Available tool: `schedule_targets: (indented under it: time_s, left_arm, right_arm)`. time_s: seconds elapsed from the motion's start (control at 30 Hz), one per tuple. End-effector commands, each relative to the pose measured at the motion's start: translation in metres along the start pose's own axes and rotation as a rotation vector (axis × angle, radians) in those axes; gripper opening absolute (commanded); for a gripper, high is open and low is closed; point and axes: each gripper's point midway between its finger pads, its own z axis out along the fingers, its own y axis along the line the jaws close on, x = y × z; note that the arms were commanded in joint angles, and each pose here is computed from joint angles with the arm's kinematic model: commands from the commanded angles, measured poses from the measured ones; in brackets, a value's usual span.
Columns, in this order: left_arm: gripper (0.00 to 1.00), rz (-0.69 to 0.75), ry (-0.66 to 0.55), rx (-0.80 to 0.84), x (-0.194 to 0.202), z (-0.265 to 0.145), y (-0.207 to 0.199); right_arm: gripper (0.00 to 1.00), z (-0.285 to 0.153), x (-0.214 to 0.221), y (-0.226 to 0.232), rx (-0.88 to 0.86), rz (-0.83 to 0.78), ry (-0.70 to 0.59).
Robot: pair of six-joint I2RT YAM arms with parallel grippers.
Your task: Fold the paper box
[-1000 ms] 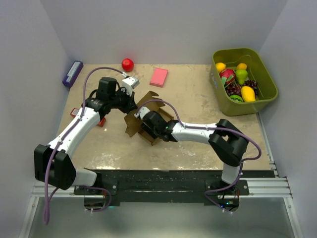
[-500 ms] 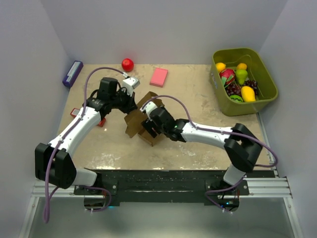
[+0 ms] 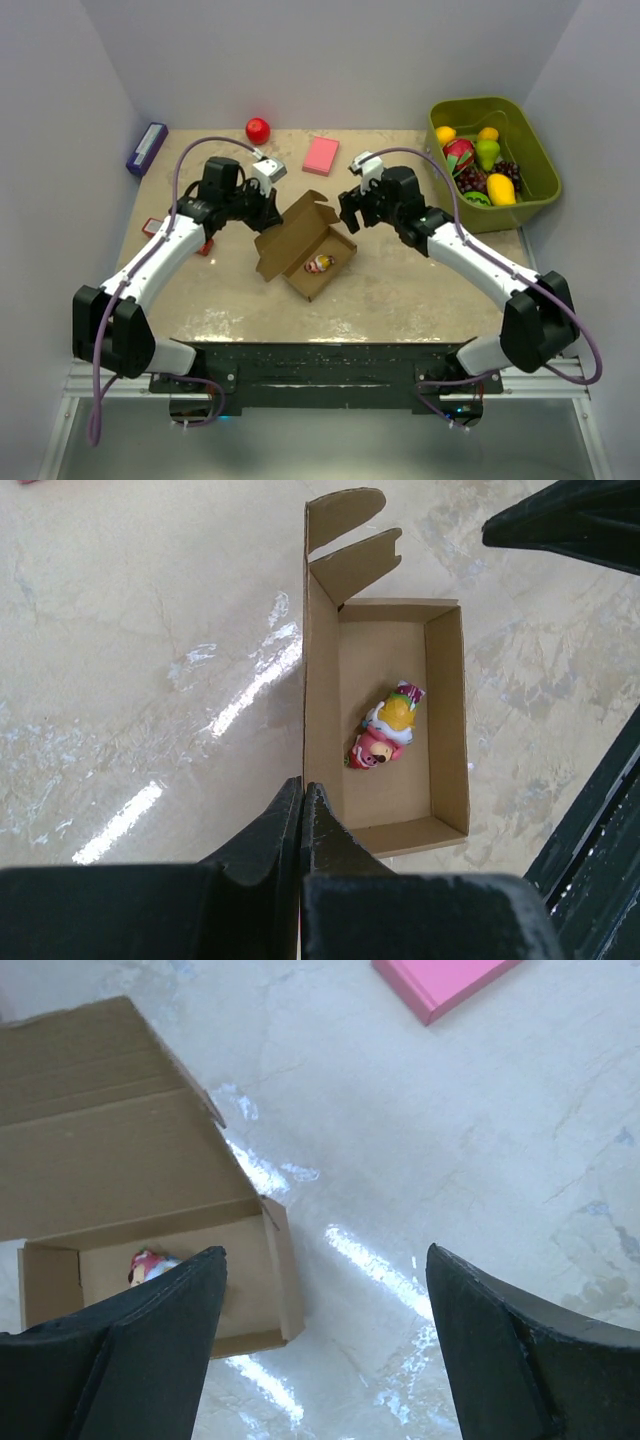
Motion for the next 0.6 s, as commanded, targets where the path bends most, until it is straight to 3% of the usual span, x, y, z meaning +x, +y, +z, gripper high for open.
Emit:
schedule_targets:
  time_s: [0.0,0.37,0.57]
  left_arm:
    - [0.00,0.035,-0.011,0.060,0.000,0.008,-0.009]
    - [0.00,0.043,0.014,0.080,0.006,0.014,-0.015]
    - [0.00,0.046,0.017,0.065,0.006,0.014,-0.012]
  right_arm:
    - [0.82,0.003,-0.011,0.029,-0.176,-0.092,-0.011]
    - [0.78,0.033,-0.004,0.024,-0.170,-0.139,-0.026]
    - [0.64,0.045,0.004,0.042,-0.270,-0.130,-0.010]
